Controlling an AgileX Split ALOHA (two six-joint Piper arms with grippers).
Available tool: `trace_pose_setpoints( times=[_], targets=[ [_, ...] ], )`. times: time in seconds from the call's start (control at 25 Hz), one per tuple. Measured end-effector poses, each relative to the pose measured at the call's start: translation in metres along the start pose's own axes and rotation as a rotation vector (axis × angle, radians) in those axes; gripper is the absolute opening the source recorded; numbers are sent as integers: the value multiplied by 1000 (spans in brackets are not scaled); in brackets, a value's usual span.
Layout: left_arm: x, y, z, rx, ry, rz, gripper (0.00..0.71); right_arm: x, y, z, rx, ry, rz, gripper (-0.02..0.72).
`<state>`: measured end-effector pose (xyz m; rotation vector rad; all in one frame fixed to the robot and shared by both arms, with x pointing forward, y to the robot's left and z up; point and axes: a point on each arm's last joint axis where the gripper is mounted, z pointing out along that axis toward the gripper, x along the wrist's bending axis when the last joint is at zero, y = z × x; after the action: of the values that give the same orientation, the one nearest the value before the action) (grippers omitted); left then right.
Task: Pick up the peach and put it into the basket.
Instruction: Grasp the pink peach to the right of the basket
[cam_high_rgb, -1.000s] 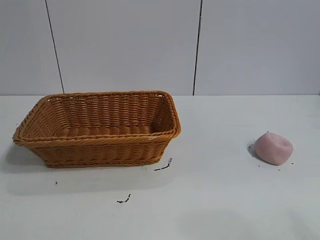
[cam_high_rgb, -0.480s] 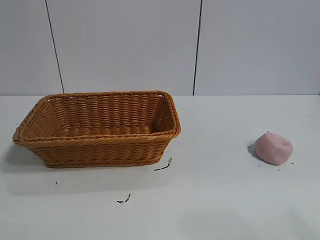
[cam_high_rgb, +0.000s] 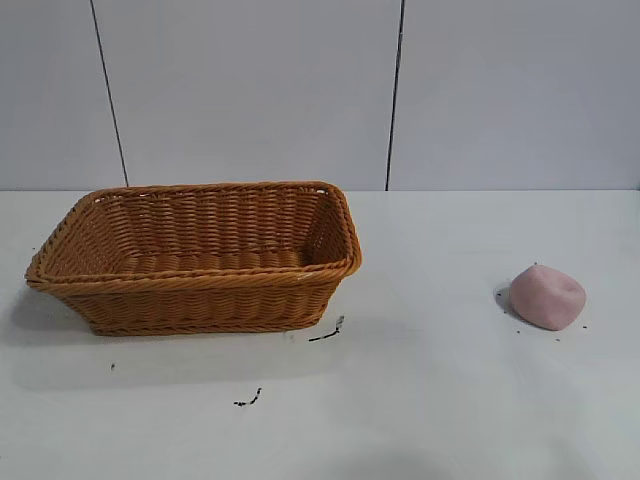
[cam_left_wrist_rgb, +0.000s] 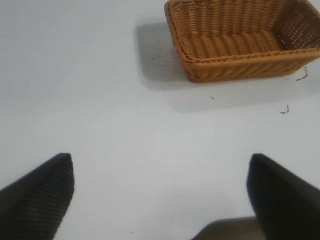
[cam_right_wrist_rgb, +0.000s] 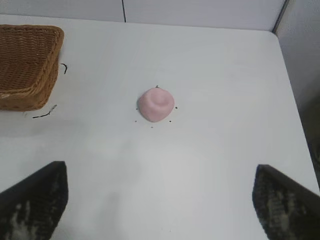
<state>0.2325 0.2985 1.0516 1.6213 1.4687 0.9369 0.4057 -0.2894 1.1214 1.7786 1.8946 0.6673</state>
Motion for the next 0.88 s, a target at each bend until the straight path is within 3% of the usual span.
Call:
trace_pose_setpoints(
  times=[0.32, 0.4, 0.68, 0.88],
  targets=[
    [0, 0, 0, 0, 0, 0, 692, -2, 75, 106, 248, 3, 1, 689],
    [0, 0, 0, 0, 0, 0, 692, -2, 84, 156, 350, 8, -22, 689],
    [0, 0, 0, 0, 0, 0, 692, -2, 69, 251, 505, 19, -35, 689],
    [0, 0, 0, 0, 0, 0, 692, -1, 53, 296, 520, 37, -38, 689]
  ],
)
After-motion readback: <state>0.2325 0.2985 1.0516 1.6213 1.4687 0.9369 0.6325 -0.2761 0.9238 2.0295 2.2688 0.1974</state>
